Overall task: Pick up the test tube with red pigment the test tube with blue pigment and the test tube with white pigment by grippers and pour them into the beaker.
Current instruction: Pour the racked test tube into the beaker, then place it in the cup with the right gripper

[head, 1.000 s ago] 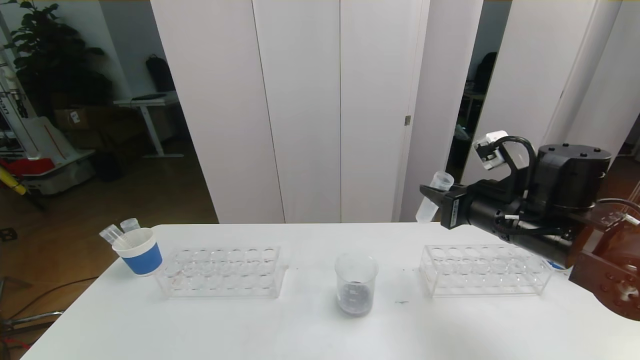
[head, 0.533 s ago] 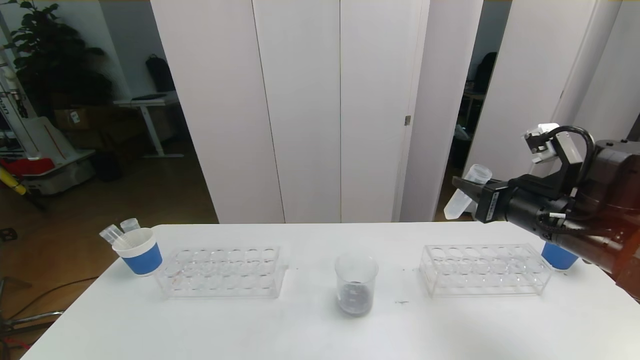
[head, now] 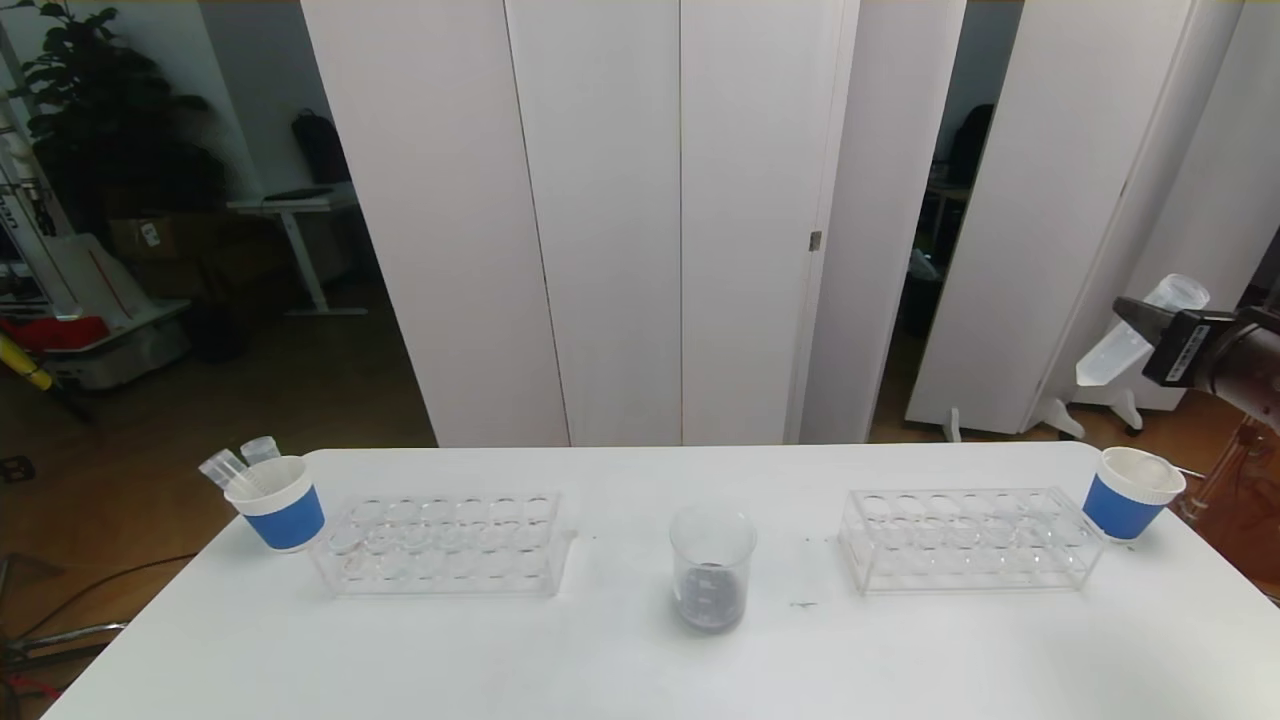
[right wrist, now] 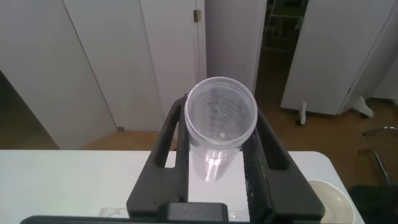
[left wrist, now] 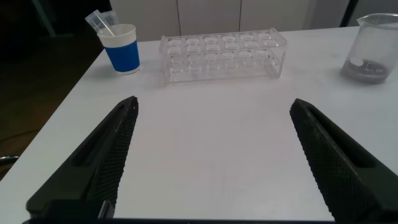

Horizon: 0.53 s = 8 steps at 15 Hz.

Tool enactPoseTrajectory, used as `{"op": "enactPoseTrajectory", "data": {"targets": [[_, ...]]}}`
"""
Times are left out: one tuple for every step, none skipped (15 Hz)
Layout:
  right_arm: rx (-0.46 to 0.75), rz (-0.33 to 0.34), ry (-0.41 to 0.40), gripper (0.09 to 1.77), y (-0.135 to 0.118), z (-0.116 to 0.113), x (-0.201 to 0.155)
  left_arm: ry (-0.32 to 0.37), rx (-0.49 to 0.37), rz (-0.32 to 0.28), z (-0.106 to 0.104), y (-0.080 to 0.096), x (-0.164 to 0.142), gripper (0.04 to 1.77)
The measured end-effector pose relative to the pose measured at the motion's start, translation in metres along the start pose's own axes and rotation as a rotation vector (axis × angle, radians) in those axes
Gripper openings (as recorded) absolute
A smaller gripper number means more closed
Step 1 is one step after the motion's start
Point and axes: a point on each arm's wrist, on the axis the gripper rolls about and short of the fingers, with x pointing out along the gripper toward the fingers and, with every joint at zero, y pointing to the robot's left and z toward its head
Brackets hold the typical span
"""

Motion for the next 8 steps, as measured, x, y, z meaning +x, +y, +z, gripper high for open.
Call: {"op": "enactPoseTrajectory", "data": {"targets": [[-0.002, -0.037, -0.011, 0.57, -0.012, 0.003, -0.002, 0.000, 0.000, 0.000, 0.000, 0.000, 0.000, 1.74], [-0.003, -0.074, -0.022, 0.57, -0.027, 0.006, -0.005, 0.000, 0.000, 0.000, 0.000, 0.000, 0.000, 1.74], [-0.005, -0.105, -0.032, 0.57, -0.040, 0.009, -0.008, 0.000, 0.000, 0.000, 0.000, 0.000, 0.000, 1.74], [-0.008, -0.133, -0.048, 0.57, -0.054, 0.011, -0.011, 0.000, 0.000, 0.000, 0.000, 0.000, 0.000, 1.74], [-0.012, -0.161, -0.067, 0.57, -0.068, 0.012, -0.013, 0.000, 0.000, 0.000, 0.000, 0.000, 0.000, 1.74], [-0.017, -0.186, -0.080, 0.57, -0.081, 0.012, -0.015, 0.000, 0.000, 0.000, 0.000, 0.000, 0.000, 1.74], [-0.020, -0.212, -0.090, 0.57, -0.094, 0.011, -0.016, 0.000, 0.000, 0.000, 0.000, 0.000, 0.000, 1.74], [-0.015, -0.236, -0.098, 0.57, -0.104, 0.010, -0.015, 0.000, 0.000, 0.000, 0.000, 0.000, 0.000, 1.74]]}}
